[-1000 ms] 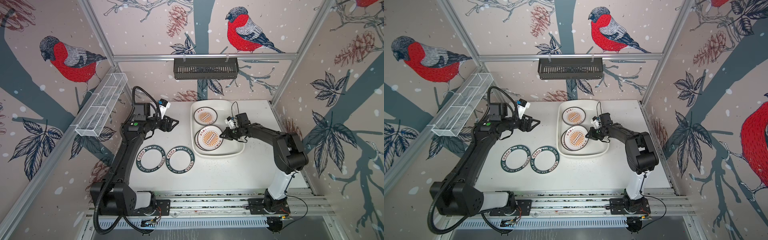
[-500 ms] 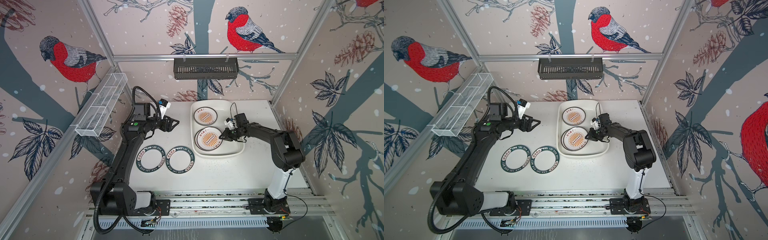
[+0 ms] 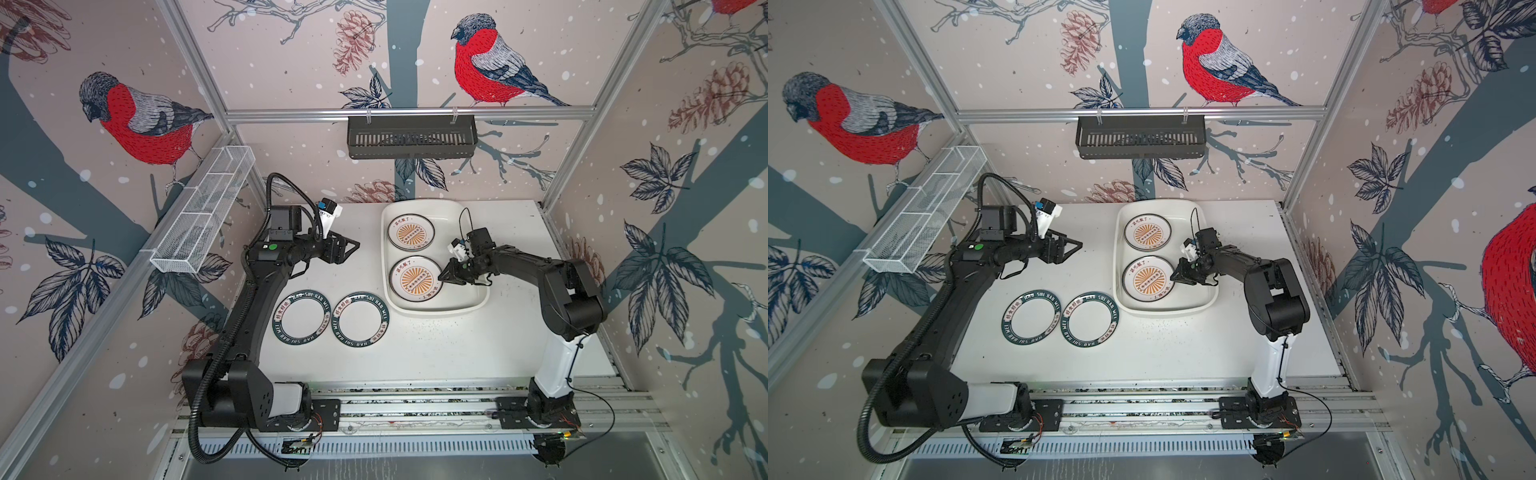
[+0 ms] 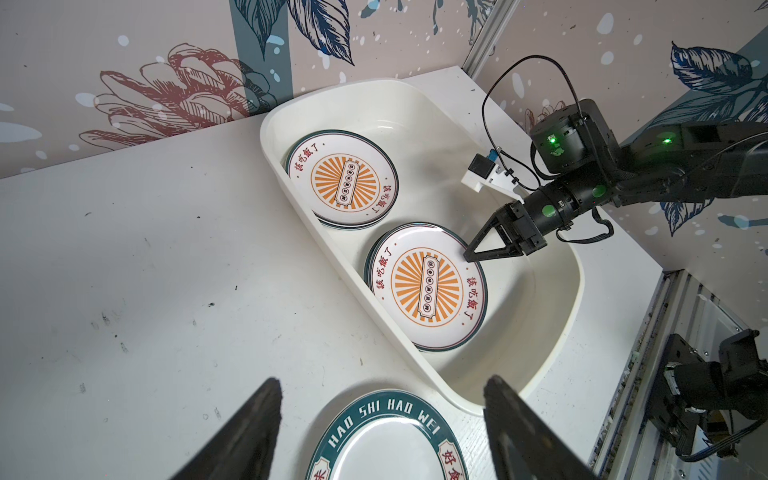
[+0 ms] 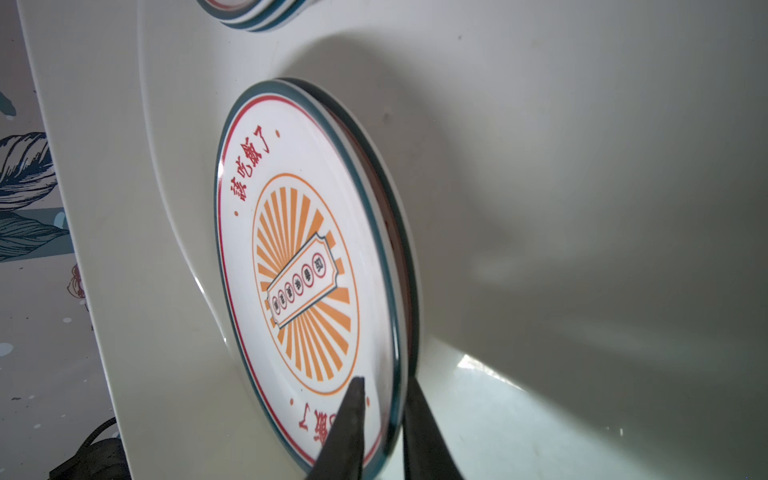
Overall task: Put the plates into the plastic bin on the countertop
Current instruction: 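Settle the plate flat on the nearer stack, right gripper at its edge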
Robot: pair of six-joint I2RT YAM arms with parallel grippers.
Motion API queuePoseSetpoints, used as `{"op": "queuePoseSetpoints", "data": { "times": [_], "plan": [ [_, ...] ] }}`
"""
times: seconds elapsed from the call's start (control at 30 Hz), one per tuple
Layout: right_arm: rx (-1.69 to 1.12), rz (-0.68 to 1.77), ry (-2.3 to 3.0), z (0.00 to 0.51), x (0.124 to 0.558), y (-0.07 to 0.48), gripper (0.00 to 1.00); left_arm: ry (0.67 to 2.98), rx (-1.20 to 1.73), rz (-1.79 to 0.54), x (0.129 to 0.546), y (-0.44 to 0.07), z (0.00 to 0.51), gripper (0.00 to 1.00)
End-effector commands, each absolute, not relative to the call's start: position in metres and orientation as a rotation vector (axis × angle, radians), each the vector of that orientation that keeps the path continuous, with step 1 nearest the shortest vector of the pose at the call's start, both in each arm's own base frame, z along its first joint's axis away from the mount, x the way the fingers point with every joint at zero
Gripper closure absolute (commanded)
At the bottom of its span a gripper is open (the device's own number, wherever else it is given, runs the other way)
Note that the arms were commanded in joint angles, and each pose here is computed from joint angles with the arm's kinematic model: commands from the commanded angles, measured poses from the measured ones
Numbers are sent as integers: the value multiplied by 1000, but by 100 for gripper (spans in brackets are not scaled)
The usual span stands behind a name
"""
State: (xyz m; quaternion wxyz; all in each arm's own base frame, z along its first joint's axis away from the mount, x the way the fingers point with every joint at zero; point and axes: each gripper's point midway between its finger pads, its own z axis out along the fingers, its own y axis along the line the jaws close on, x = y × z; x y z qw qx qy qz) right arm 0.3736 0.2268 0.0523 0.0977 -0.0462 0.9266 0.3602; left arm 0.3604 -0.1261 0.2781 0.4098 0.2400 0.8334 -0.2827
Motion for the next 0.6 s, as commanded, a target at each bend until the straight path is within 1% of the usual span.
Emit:
{"op": "queuePoseSetpoints", "data": {
  "times": [0.0,0.17,0.23,0.33,0.4,0.57],
  "plan": [
    [-164,1039,2750,51,373,226,80,2073,621,-716,363,-128,283,23],
    [-165,1018,2756,51,372,224,79,2072,629,-691,363,-126,285,21],
    [-167,1004,2748,54,374,223,79,2077,628,-656,364,-123,285,17],
    [-169,994,2729,63,376,223,79,2087,625,-608,366,-117,282,9],
    [-171,986,2705,72,379,222,79,2103,647,-577,366,-115,276,6],
    [-183,962,2616,108,385,222,79,2184,687,-495,367,-104,250,6]
  ]
}}
